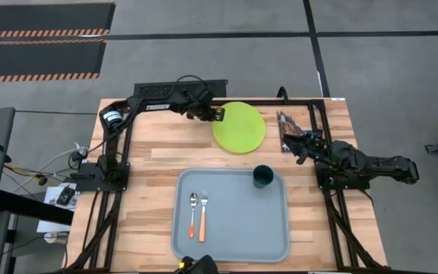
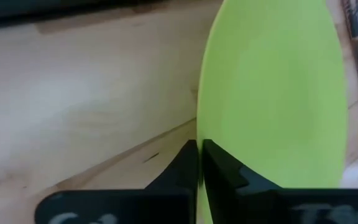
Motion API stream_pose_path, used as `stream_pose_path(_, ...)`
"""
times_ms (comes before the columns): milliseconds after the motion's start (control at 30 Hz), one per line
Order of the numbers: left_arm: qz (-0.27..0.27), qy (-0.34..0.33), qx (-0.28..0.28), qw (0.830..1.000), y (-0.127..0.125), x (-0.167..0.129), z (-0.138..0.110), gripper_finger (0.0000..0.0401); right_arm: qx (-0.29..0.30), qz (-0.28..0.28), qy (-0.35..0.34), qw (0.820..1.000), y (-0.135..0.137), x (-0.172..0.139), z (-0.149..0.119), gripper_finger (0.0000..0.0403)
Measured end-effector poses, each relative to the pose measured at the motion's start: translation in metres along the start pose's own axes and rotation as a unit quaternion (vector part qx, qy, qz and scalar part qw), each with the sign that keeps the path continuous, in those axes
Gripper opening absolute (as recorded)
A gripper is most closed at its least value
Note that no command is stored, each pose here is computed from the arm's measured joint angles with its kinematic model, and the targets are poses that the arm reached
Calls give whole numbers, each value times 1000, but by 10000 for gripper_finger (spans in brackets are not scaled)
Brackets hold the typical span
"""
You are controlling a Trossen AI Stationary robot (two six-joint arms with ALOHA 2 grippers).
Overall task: Pick and place plate/cup/fork/spoon on tray
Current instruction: Put the light green plate on the gray tray to the right of the yellow fork
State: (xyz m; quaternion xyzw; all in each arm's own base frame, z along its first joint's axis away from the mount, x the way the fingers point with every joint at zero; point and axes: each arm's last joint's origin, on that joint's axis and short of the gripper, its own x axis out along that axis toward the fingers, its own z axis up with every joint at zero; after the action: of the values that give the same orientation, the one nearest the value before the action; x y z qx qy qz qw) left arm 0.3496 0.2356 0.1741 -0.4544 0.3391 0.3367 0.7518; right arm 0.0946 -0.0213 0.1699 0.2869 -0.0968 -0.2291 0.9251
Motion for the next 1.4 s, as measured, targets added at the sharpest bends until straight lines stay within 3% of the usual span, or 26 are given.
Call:
stream_pose_path(400,-17,-63,11,998,-12,-43,13,2,0,0,0,1000,0,0,0,175)
stream_pose_path(900,-54,-101,23,993,-24,-76,18,0,12,-18,-13,1000,-2,0,1,177)
stream_pose_path(1233,-97,-135,37,985,-36,-116,18,0,24,-62,-12,998,-9,5,0,252)
stream_pose_path(1400,-117,-153,46,980,-44,-141,14,0,19,-75,-7,997,-11,7,-1,264)
